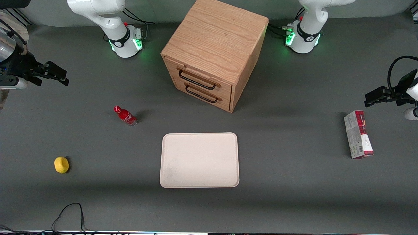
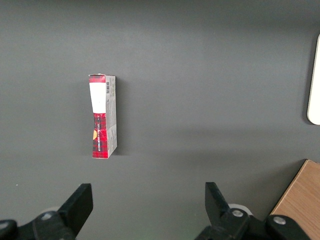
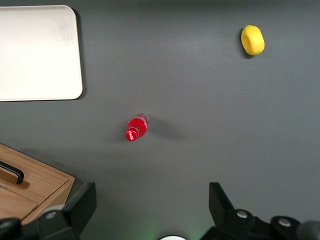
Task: Open upper drawer
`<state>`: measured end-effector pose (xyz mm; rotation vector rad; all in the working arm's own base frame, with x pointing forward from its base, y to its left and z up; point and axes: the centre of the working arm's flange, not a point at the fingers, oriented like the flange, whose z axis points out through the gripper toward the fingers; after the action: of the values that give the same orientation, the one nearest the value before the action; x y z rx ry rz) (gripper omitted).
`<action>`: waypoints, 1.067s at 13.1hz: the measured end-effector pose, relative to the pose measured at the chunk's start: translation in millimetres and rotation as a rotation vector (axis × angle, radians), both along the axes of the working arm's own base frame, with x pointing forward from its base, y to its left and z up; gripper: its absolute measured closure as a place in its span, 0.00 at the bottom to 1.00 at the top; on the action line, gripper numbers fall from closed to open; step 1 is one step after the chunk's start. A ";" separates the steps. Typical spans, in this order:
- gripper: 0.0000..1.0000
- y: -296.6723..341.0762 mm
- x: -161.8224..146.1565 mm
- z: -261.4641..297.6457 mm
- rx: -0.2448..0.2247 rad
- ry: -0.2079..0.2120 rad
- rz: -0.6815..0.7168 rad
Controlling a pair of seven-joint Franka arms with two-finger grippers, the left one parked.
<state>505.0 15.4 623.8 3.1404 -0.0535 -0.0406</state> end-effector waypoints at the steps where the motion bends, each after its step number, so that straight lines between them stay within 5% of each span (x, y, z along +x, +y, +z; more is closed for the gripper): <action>1: 0.00 0.0 0.1 0.0 0.000 0.000 0.000; 9: 0.00 45.5 43.6 -1.5 0.004 -0.017 0.080; 14: 0.00 143.1 58.1 -35.8 0.035 0.036 0.326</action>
<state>563.0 158.6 588.0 3.1357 0.4617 -0.0987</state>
